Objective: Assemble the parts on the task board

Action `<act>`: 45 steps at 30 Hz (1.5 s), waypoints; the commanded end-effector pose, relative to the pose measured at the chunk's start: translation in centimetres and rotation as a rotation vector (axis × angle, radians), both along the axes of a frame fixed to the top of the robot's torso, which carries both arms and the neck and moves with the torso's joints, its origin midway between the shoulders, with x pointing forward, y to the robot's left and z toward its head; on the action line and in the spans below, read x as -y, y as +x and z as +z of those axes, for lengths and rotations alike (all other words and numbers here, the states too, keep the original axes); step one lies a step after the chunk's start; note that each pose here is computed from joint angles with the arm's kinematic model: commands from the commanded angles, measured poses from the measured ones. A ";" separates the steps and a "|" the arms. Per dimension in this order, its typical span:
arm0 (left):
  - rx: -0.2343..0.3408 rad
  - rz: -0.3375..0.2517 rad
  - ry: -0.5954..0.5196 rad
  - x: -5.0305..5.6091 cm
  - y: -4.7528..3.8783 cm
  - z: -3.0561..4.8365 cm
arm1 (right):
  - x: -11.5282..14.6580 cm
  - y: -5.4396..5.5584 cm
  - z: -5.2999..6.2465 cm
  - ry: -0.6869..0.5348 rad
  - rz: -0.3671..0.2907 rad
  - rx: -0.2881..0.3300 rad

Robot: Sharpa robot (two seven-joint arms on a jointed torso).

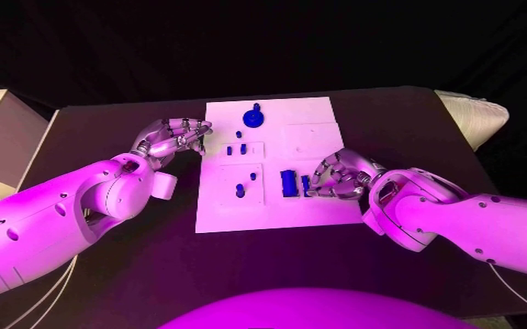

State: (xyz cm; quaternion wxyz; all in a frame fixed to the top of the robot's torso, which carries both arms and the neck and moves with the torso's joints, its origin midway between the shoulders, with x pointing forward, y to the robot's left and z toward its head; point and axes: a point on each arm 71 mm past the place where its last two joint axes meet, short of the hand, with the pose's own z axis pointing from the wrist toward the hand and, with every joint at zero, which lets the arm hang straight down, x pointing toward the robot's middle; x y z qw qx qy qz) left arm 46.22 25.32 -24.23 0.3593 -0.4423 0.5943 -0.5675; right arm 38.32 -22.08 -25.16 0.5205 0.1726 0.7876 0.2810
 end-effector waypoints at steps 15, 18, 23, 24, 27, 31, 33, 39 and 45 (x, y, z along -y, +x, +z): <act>0.014 0.123 -0.063 -0.6 1.62 -0.95 | 4.2 8.5 1.0 0.470 -0.202 0.241; 0.023 0.189 -0.076 -1.2 2.25 -1.13 | 4.5 9.9 0.8 0.495 -0.212 0.267; 0.044 0.286 -0.081 -2.0 3.59 -1.34 | 4.4 11.6 0.4 0.544 -0.213 0.265; 0.047 0.297 -0.081 -2.1 3.77 -1.39 | 4.2 11.8 0.3 0.552 -0.210 0.262; 0.054 0.312 -0.084 -2.0 4.09 -1.47 | 4.0 12.3 0.2 0.568 -0.200 0.253; 0.023 0.261 -0.058 -1.7 3.97 -1.73 | 4.2 12.3 0.1 0.500 -0.245 0.264; 0.026 0.263 -0.056 -1.5 3.92 -1.61 | 3.9 12.2 0.2 0.515 -0.249 0.263; 0.046 0.279 -0.043 0.2 3.47 -0.81 | 2.3 11.3 0.7 0.611 -0.275 0.247; 0.077 0.310 -0.011 3.0 2.20 0.50 | -0.5 9.6 1.7 0.772 -0.327 0.206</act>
